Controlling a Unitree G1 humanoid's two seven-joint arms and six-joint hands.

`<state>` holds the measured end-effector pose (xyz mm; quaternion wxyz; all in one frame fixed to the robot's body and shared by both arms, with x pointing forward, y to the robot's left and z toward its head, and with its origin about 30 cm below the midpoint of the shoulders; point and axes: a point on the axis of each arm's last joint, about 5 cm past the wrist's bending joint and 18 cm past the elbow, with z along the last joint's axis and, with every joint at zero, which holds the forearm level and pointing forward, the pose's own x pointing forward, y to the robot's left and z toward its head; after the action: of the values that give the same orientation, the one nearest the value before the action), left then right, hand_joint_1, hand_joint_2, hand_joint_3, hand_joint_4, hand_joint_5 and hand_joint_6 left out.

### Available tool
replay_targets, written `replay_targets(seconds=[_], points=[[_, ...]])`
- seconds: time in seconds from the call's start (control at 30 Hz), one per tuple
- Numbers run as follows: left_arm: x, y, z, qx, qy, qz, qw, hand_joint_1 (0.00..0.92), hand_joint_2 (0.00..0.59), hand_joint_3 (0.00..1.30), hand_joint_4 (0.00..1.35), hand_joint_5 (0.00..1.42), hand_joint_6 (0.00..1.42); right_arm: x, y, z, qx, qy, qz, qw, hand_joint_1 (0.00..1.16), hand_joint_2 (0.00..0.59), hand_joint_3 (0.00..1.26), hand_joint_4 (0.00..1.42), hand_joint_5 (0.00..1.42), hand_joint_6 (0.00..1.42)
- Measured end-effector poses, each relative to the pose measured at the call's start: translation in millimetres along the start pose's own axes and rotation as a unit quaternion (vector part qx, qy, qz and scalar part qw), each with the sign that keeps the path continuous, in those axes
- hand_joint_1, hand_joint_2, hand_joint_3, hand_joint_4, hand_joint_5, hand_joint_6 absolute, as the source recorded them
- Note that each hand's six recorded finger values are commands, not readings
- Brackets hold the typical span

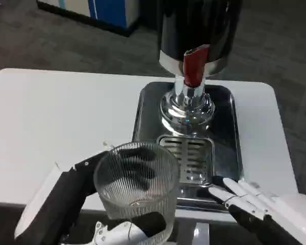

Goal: Grasp the cup under the faucet to collect the drink, then remove the cup.

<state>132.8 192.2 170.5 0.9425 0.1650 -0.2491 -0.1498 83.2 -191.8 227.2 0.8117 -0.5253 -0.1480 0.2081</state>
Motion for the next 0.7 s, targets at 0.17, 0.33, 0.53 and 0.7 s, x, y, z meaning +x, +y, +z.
replay_targets(seconds=[0.17,0.33,0.53,0.7], points=[[0.0,0.0,0.0,0.0,0.0,0.0,1.0,0.641,0.092,0.56,0.51,0.6,0.57,-0.2,0.2,-0.1,0.001,0.001,0.001,1.0,0.5,0.459,0.11,0.0,0.0,0.0],[0.0,0.0,0.0,0.0,0.0,0.0,1.0,0.641,0.092,0.56,0.51,0.6,0.57,-0.5,0.4,-0.3,0.003,0.003,0.002,1.0,0.5,0.459,0.11,0.0,0.0,0.0],[1.0,0.2,0.1,0.001,-0.002,0.0,1.0,0.641,0.092,0.56,0.51,0.6,0.57,-0.7,0.7,-0.4,0.005,0.005,0.002,1.0,0.5,0.459,0.12,0.0,0.0,0.0],[4.2,1.0,-1.2,0.003,-0.005,0.0,1.0,0.641,0.092,0.56,0.51,0.6,0.57,-1.0,1.0,-0.6,0.007,0.007,0.003,0.9999,0.5,0.459,0.12,0.01,0.0,0.0]])
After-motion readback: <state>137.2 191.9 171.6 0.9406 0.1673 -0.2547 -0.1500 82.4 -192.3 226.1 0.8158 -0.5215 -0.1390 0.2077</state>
